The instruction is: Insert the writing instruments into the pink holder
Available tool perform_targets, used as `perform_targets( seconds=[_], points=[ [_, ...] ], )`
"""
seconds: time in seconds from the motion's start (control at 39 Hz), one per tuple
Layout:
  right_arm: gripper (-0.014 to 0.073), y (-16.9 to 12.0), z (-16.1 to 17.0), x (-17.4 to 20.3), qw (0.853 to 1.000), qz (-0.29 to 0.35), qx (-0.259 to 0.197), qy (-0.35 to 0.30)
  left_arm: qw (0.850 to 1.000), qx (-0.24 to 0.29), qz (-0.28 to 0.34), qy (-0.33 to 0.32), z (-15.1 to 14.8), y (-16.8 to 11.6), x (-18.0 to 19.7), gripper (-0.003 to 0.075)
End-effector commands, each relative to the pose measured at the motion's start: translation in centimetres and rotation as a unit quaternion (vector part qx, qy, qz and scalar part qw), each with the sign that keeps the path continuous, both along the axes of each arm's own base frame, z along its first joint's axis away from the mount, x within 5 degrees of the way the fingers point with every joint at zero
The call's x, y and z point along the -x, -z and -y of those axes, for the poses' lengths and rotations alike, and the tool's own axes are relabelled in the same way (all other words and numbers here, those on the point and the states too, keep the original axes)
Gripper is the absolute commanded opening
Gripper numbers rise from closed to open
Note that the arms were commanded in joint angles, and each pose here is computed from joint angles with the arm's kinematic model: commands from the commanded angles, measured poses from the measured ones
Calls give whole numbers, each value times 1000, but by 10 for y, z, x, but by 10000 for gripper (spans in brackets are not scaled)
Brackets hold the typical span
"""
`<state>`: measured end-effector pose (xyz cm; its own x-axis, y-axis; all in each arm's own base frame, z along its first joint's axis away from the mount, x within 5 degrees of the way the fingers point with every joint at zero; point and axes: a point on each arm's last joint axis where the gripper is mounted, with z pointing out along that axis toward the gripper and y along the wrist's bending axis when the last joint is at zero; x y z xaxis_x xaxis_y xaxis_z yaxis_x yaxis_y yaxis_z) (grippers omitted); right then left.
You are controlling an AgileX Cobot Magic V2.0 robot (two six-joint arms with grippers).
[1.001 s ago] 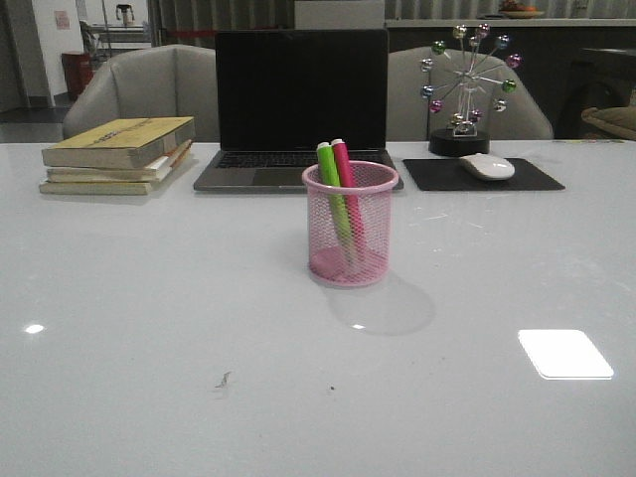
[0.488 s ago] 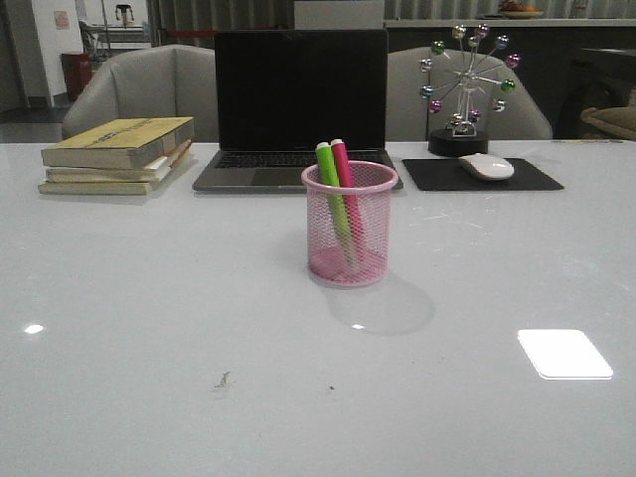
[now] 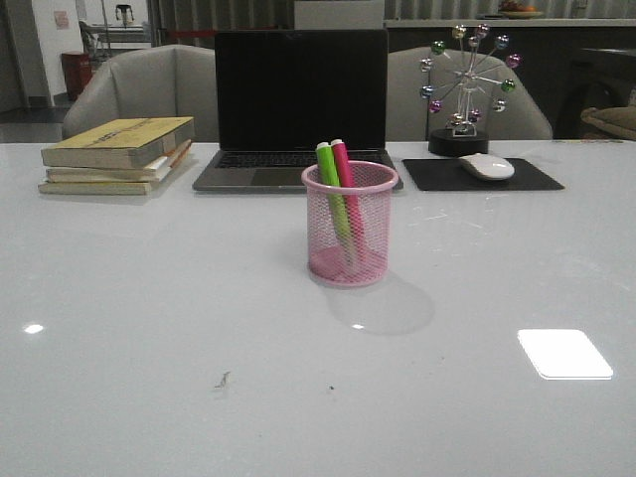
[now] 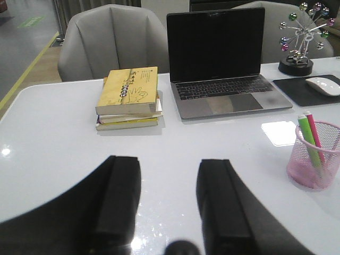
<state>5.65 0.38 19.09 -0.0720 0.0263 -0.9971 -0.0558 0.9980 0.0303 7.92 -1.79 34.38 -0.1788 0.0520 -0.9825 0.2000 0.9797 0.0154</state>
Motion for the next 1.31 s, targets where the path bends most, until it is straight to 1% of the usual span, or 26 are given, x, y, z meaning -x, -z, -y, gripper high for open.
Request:
perform_targets(
  seconds=[0.0,0.46,0.51,0.59,0.69,0.74,0.77,0.8,0.87,0.92,1.03,1.1,1.21,1.28],
  points=[
    [29,-8,1,1,999,48,-4,6,999,18,44,-14,-2,-15,0,330],
    [29,-8,1,1,999,48,-4,6,999,18,47,-15,-2,-15,0,328],
    [29,-8,1,1,999,48,-4,6,998,18,51,-17,-3,-16,0,307],
    [29,-8,1,1,999,48,-4,6,998,14,57,-21,-3,-17,0,242],
    [29,-8,1,1,999,48,-4,6,997,-13,71,-35,-6,-17,5,150],
    [29,-8,1,1,999,48,-4,6,995,-1,82,-50,-9,-16,9,95],
    [29,-8,1,1,999,48,-4,6,994,12,90,-59,-10,-16,11,88],
    [29,-8,1,1,999,48,-4,6,993,19,96,-67,-11,-14,12,95],
    [29,-8,1,1,999,48,-4,6,985,71,129,-91,-15,-11,19,92],
    [29,-8,1,1,999,48,-4,6,981,77,147,-97,-17,-8,23,92],
    [29,-8,1,1,999,48,-4,6,974,58,191,-103,-18,0,31,92],
    [29,-8,1,1,999,48,-4,6,965,42,235,-106,-19,7,41,92],
    [29,-8,1,1,999,48,-4,6,956,24,273,-107,-19,19,52,92],
    [29,-8,1,1,999,48,-4,6,950,26,291,-107,-18,32,58,92]
  ],
)
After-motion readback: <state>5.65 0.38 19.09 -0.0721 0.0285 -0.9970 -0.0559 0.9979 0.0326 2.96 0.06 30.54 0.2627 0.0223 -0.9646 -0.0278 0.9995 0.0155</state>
